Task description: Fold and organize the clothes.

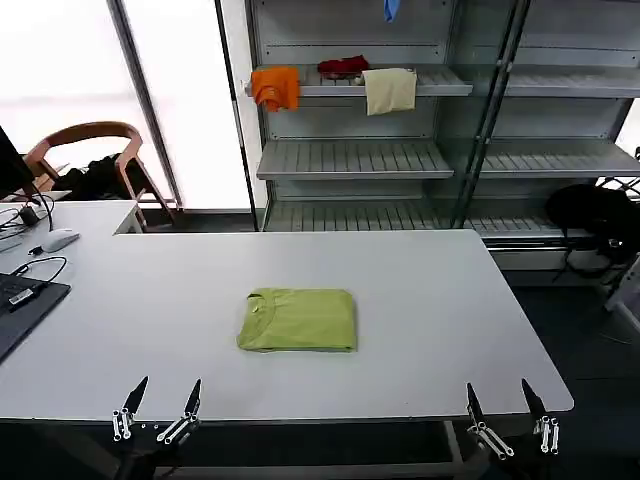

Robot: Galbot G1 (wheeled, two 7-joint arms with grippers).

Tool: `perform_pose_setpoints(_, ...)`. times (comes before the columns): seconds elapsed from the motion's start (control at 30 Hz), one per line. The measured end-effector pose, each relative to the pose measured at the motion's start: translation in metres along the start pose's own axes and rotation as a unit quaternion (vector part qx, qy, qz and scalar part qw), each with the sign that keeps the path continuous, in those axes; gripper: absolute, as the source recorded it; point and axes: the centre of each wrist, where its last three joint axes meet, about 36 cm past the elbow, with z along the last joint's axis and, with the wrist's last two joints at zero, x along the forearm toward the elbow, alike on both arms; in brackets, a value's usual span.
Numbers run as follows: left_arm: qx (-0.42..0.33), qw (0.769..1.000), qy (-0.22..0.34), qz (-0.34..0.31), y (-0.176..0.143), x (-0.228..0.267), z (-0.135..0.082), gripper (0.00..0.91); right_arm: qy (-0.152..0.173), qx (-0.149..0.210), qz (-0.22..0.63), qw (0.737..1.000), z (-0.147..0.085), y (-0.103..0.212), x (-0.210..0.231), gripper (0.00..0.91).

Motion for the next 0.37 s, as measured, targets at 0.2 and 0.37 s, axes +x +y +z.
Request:
perform_pose_setpoints(0.2, 0.002, 1.0, -0.005, 0.003, 0.0032, 0.001, 0.0007, 0.907, 0.0, 0.002, -0.001, 1.0, -0.0017, -0.0025, -0.0003, 0.907)
perform_pose_setpoints(0.37, 0.001, 1.0, -0.008, 0.004, 0.0051, 0.0024, 0.0007, 0.907, 0.0, 0.002, -0.004, 1.0, -0.0024, -0.0027, 0.0001, 0.907)
